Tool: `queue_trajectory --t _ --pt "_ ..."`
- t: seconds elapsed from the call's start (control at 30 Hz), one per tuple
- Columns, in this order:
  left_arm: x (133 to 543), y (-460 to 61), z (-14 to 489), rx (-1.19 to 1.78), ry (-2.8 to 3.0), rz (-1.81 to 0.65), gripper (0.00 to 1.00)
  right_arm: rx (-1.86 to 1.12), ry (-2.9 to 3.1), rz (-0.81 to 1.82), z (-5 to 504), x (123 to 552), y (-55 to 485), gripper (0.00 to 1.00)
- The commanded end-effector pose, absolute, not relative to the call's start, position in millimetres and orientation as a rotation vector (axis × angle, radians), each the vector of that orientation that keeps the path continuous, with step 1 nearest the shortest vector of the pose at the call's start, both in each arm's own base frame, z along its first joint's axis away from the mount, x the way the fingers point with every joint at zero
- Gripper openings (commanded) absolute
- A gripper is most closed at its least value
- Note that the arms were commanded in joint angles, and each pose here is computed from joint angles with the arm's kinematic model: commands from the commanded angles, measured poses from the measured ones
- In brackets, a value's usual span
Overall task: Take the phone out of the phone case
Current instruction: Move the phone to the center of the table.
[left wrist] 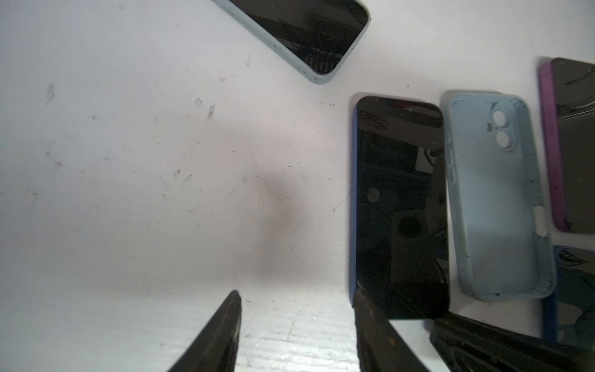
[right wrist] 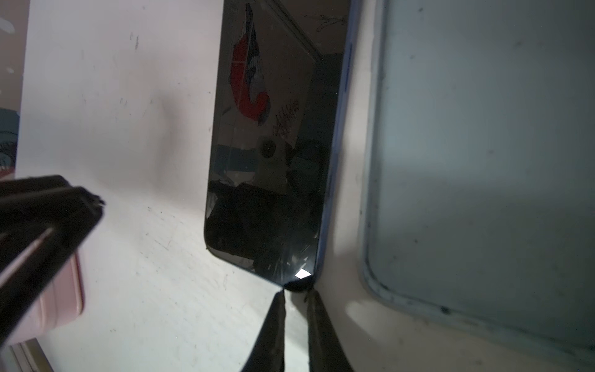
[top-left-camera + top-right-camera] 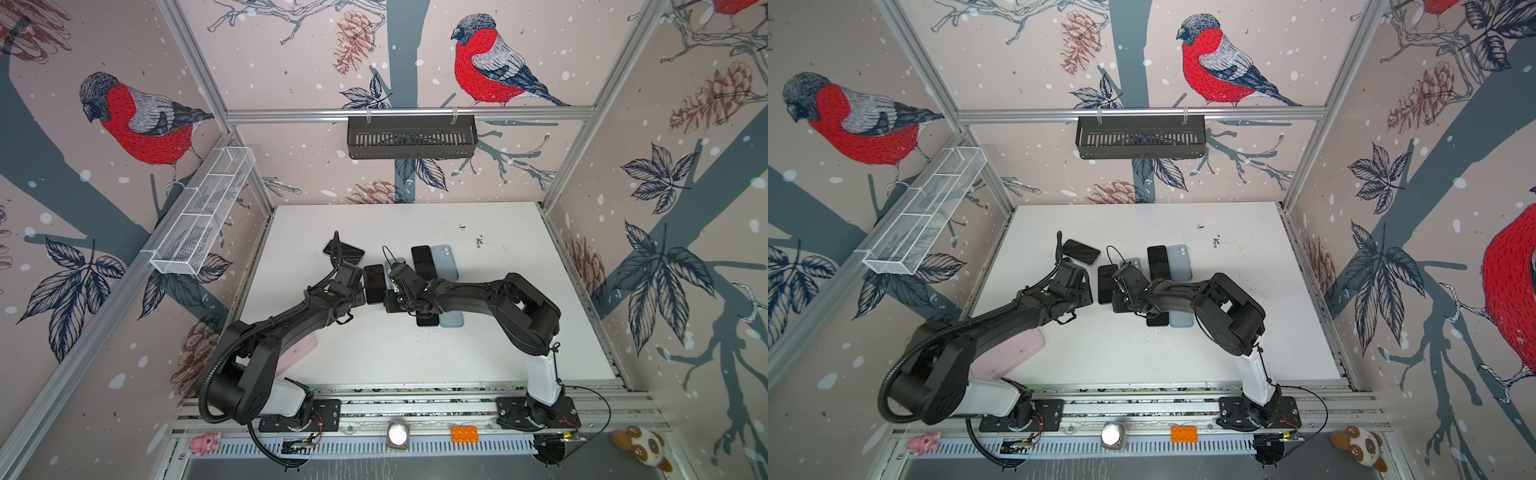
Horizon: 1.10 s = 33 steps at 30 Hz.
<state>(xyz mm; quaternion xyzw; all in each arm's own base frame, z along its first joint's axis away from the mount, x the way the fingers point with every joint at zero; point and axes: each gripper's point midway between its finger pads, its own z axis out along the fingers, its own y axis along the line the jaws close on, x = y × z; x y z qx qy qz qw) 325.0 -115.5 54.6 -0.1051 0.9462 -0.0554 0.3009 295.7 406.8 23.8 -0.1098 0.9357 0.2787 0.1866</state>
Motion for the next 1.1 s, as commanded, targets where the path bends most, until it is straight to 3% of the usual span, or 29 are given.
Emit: queue_trajectory --t 0.0,0.53,1.07 --pt "335.7 -116.2 47.4 -0.294 2.501 -0.131 0.5 -0.234 2.651 0.74 14.8 306.3 395.6 0.17" --pt "367.9 -138.4 14.3 -0.233 2.562 -0.122 0.31 -0.238 2.557 0.835 58.6 296.3 376.5 0.21" --pt "389.5 -168.6 20.7 -0.187 2.523 -0.231 0.28 -0.133 2.625 0.713 18.1 311.4 347.0 0.17"
